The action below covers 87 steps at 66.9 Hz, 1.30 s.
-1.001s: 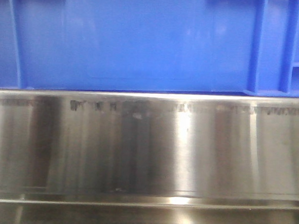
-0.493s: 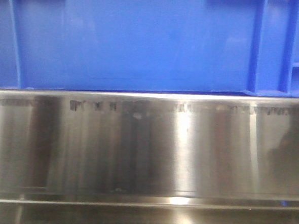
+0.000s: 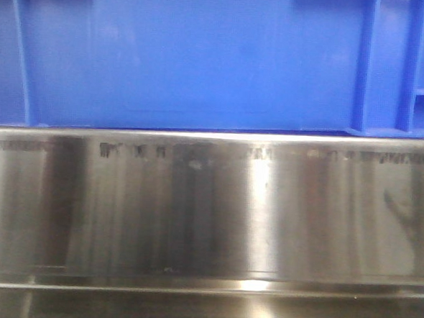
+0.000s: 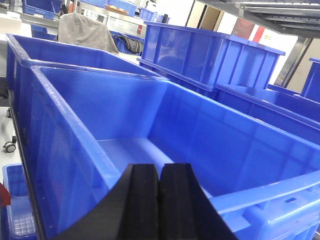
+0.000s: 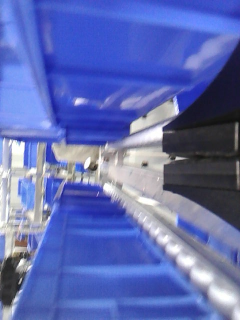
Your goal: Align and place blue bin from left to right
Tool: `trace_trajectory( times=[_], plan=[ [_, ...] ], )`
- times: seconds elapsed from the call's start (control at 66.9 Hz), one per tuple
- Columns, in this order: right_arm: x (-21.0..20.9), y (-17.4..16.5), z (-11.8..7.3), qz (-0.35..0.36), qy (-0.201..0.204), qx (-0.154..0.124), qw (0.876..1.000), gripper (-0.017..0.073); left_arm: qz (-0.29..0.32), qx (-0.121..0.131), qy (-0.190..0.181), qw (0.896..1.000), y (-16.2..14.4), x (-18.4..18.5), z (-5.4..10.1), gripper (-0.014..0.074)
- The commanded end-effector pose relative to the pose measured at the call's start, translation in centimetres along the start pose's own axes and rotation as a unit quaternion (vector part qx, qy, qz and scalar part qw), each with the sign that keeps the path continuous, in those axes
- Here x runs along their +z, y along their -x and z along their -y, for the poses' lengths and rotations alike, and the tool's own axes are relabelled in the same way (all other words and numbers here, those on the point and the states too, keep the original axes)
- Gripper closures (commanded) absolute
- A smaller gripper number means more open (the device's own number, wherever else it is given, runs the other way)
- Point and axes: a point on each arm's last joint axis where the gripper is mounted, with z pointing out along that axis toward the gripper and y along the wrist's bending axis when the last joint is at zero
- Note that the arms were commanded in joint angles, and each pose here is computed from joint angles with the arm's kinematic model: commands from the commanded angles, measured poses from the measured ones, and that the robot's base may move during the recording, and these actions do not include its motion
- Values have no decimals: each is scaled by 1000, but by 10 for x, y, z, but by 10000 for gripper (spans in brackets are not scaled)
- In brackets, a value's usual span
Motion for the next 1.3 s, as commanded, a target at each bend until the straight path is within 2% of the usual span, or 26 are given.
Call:
trace_trajectory(
  times=[0.0, 1.285],
  plan=[
    [-2, -5, 0, 15, -4, -3, 1000, 629, 12, -3, -13, 1000, 2, -1, 2, 704],
    [-5, -13, 0, -4, -2, -3, 1000, 629, 12, -3, -12, 1000, 2, -1, 2, 704]
  ],
)
